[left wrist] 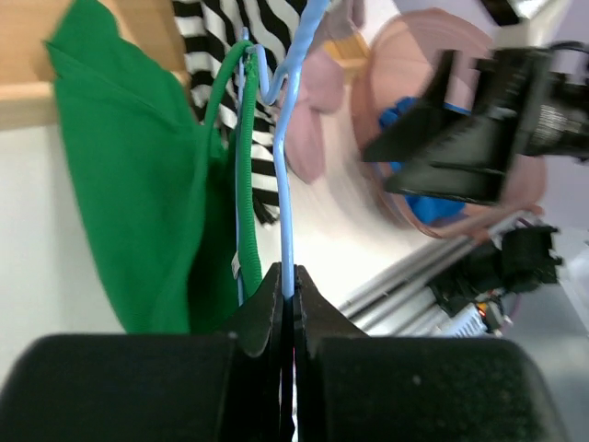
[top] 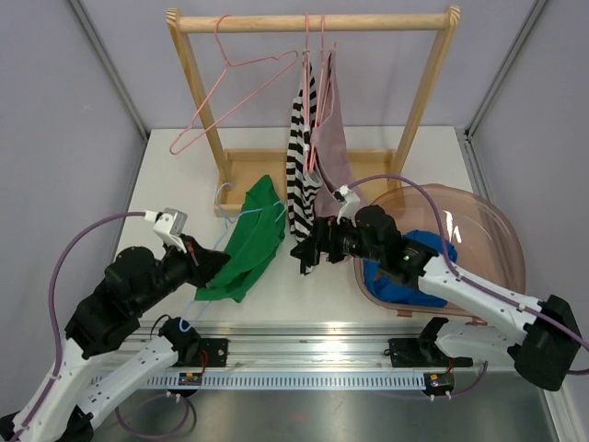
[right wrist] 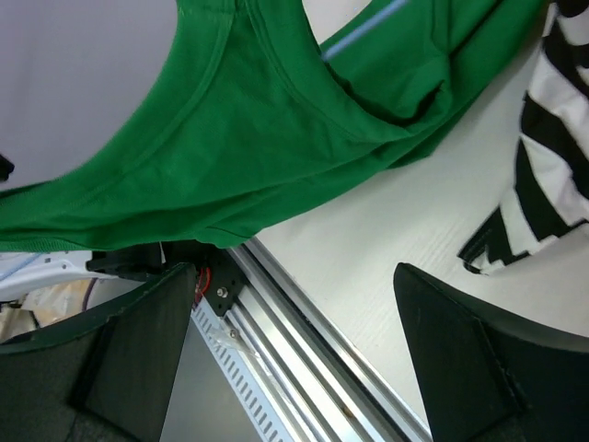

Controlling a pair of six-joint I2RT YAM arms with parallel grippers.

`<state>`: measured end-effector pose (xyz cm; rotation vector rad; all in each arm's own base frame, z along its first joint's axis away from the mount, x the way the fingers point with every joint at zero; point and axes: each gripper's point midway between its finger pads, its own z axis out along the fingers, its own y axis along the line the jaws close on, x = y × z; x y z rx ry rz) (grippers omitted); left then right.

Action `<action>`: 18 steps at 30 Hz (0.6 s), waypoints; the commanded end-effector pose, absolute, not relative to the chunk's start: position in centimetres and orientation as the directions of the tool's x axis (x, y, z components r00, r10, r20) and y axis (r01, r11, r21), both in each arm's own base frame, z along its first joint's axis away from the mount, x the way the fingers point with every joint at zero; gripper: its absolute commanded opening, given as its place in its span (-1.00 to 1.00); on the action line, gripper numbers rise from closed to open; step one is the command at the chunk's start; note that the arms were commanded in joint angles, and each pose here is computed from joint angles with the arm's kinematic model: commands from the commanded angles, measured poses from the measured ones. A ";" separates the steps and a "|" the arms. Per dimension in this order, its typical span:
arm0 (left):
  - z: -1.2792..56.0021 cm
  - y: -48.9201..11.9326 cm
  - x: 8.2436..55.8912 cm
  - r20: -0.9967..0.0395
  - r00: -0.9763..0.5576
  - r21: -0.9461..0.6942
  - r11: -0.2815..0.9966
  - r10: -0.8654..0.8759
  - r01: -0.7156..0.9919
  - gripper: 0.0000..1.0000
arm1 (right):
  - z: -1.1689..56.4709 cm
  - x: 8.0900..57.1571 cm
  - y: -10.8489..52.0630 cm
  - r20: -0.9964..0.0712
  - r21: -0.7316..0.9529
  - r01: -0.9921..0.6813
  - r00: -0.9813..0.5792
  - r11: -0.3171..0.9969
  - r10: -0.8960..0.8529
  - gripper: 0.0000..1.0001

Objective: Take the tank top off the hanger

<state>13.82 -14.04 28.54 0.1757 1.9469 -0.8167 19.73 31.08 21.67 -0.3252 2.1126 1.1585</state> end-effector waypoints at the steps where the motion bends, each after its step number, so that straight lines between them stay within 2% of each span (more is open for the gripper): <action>1: 29.6 -16.3 11.2 -0.794 -0.556 -0.573 0.612 -0.248 0.545 -1.00 | 26.0 20.2 34.5 -0.701 0.706 -0.607 -0.672 0.365 0.238 0.90; 7: 28.2 -17.7 9.6 -0.745 -0.628 -0.637 0.523 -0.226 0.567 -1.00 | 24.3 20.6 37.1 -0.731 0.668 -0.612 -0.646 0.423 0.220 0.90; 12: 28.2 -18.1 9.0 -0.732 -0.644 -0.655 0.487 -0.220 0.578 -1.00 | 23.3 22.6 36.9 -0.764 0.619 -0.559 -0.591 0.551 0.258 0.85; 15: 28.2 -18.0 9.1 -0.736 -0.640 -0.650 0.494 -0.219 0.578 -1.00 | 22.8 23.0 36.6 -0.778 0.594 -0.542 -0.575 0.595 0.253 0.51; 16: 28.2 -17.9 9.1 -0.737 -0.640 -0.647 0.502 -0.219 0.574 -1.00 | 22.4 23.0 36.5 -0.780 0.587 -0.536 -0.577 0.607 0.244 0.31; 18: 28.2 -17.7 9.2 -0.741 -0.635 -0.639 0.515 -0.216 0.571 -1.00 | 22.3 23.2 36.2 -0.787 0.572 -0.527 -0.568 0.629 0.240 0.08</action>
